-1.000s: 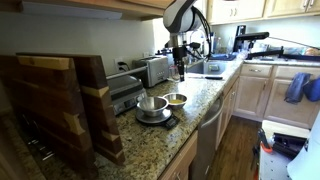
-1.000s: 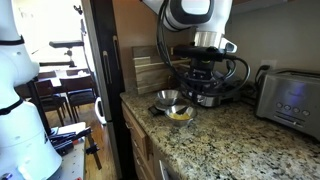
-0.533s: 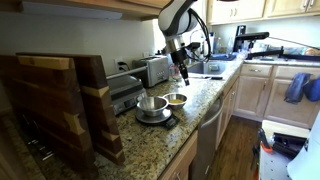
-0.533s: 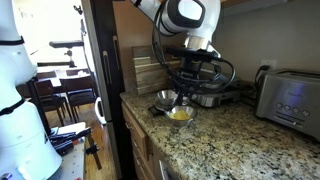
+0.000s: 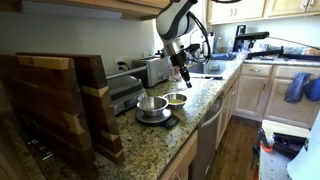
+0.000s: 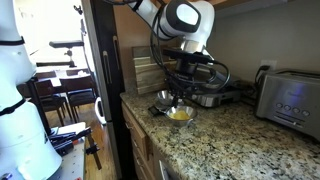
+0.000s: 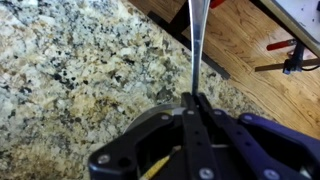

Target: Use the spoon to scoop out some of the contents from the silver bowl on the right into the bowl on the left

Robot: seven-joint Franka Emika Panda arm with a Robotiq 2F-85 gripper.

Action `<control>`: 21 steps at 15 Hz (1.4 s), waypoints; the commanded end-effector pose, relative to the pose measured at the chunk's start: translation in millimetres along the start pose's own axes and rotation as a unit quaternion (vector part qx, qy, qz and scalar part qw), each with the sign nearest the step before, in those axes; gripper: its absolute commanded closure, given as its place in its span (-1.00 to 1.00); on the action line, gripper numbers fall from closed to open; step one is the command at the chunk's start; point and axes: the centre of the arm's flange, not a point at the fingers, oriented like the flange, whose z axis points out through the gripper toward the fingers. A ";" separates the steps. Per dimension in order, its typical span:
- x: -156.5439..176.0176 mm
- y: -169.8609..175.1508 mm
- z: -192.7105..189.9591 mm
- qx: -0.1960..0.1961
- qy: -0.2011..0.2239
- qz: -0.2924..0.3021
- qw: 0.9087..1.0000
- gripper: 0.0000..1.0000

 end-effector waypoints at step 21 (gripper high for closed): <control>90.1 -15.8 52.2 -0.150 -0.248 -0.058 0.955 0.94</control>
